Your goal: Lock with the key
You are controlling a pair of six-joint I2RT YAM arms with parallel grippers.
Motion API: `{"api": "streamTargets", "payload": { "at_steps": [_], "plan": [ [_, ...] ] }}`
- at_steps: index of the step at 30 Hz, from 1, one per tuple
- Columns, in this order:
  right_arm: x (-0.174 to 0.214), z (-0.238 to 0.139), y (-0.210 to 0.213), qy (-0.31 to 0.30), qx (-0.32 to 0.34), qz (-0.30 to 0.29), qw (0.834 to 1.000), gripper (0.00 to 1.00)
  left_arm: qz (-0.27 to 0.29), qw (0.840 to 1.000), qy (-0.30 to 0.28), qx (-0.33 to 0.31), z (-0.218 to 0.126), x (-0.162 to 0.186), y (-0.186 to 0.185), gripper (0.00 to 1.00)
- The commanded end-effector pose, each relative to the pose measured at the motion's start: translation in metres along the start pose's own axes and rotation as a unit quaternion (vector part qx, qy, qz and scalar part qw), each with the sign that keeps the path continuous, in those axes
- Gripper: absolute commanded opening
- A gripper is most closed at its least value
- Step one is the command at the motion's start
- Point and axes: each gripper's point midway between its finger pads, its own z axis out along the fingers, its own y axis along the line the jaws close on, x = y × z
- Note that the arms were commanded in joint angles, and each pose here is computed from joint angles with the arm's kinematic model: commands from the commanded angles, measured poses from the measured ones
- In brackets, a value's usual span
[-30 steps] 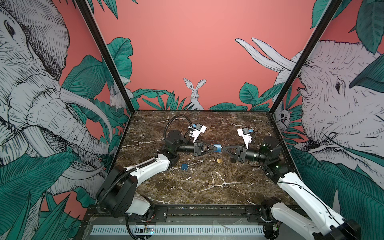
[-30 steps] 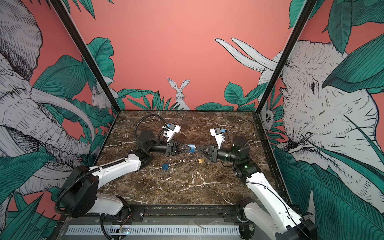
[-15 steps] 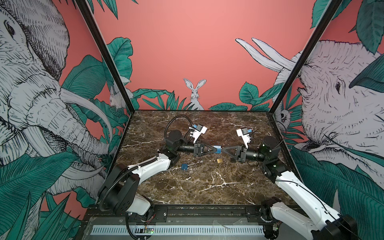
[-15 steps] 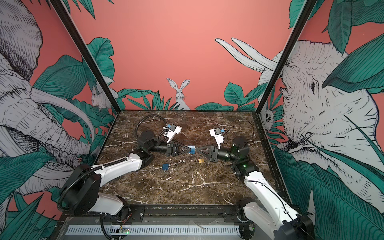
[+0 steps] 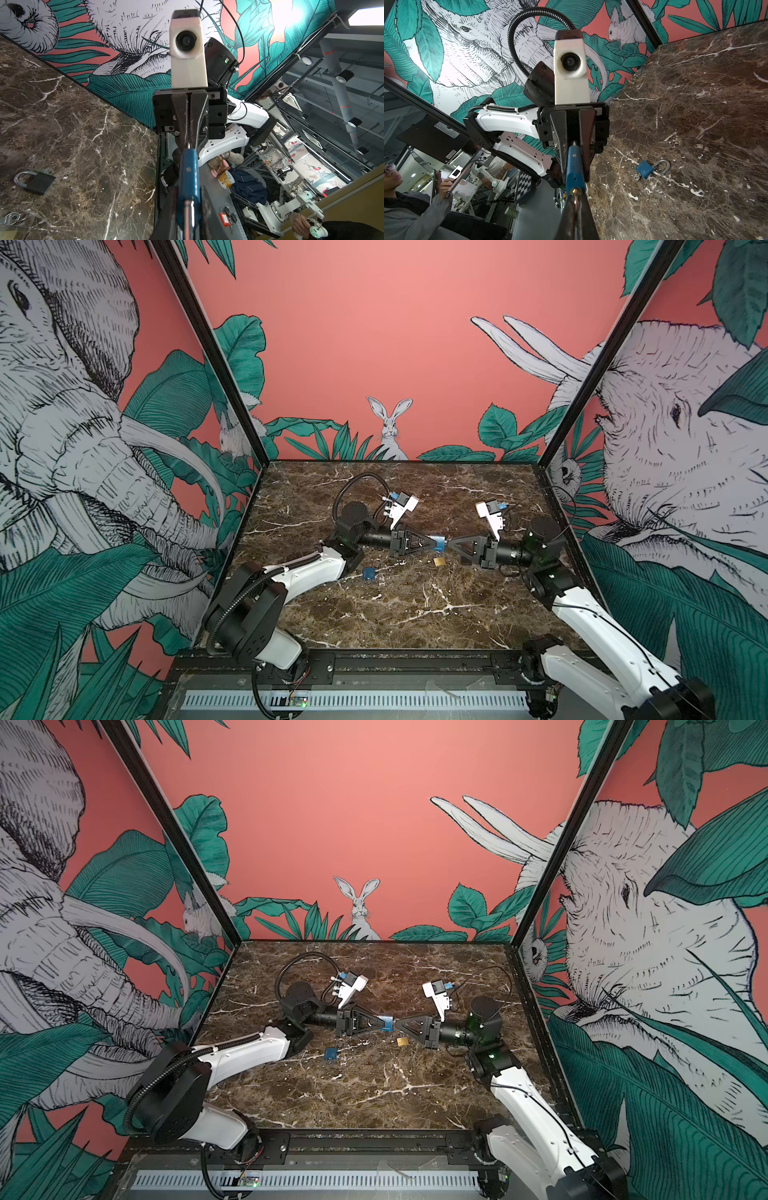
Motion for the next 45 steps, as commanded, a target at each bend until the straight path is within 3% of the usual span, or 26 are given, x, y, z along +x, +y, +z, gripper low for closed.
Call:
{"api": "streamTargets", "payload": {
  "at_steps": [1,39,42,45],
  "plan": [
    [-0.008,-0.006,0.014,-0.013,-0.02,-0.046,0.999,0.0,0.013,1.0,-0.014,-0.006,-0.008,-0.003,0.002,0.0],
    [-0.013,-0.02,-0.002,-0.03,0.005,-0.033,0.999,0.0,0.004,0.999,-0.033,-0.026,-0.017,-0.005,0.016,0.0],
    [-0.015,-0.021,-0.008,-0.037,0.015,-0.026,0.999,0.0,0.004,0.999,-0.038,-0.035,-0.021,-0.007,0.018,0.0],
    [-0.017,-0.024,-0.03,-0.053,0.07,0.006,0.996,0.0,-0.009,0.995,-0.052,-0.083,-0.027,-0.01,0.033,0.0]
  ]
}}
